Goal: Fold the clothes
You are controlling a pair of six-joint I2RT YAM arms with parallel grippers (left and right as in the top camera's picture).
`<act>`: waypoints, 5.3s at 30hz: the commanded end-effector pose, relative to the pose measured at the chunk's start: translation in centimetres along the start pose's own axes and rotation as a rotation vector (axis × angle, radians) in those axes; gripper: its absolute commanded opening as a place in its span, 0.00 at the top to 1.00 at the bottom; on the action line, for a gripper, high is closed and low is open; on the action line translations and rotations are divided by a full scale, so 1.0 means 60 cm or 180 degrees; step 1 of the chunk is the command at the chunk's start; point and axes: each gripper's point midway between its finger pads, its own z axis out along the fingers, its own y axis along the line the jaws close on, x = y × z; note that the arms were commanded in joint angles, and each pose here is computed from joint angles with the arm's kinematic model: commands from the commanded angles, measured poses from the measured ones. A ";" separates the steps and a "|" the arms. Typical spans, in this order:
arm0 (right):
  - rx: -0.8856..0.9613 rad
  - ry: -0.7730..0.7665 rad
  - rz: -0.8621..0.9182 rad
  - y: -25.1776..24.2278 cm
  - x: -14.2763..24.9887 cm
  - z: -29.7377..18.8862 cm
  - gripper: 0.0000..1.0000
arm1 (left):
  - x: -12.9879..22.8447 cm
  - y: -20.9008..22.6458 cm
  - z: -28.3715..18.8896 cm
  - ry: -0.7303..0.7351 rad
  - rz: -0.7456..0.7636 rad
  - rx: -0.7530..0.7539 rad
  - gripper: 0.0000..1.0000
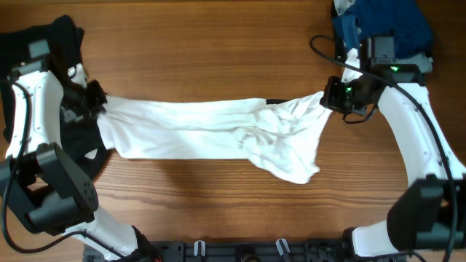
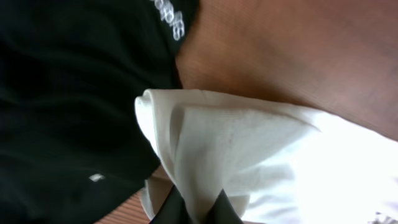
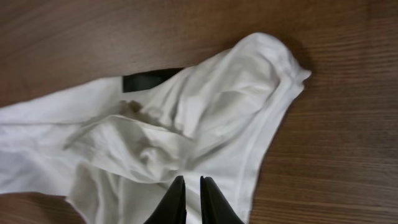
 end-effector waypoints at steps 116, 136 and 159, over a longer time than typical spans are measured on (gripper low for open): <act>-0.0021 0.0692 0.0702 -0.062 0.180 0.171 0.29 | 0.171 -0.363 -0.041 -0.0149 0.1881 0.0398 0.00; -0.0843 -0.0008 0.0951 -0.079 0.100 0.124 0.96 | 0.085 -0.269 -0.046 -0.0508 0.1411 -0.0245 0.00; -0.1123 -0.0083 -0.0539 0.129 0.006 -0.071 0.96 | 0.011 -0.185 -0.058 -0.0678 0.0780 -0.0178 0.00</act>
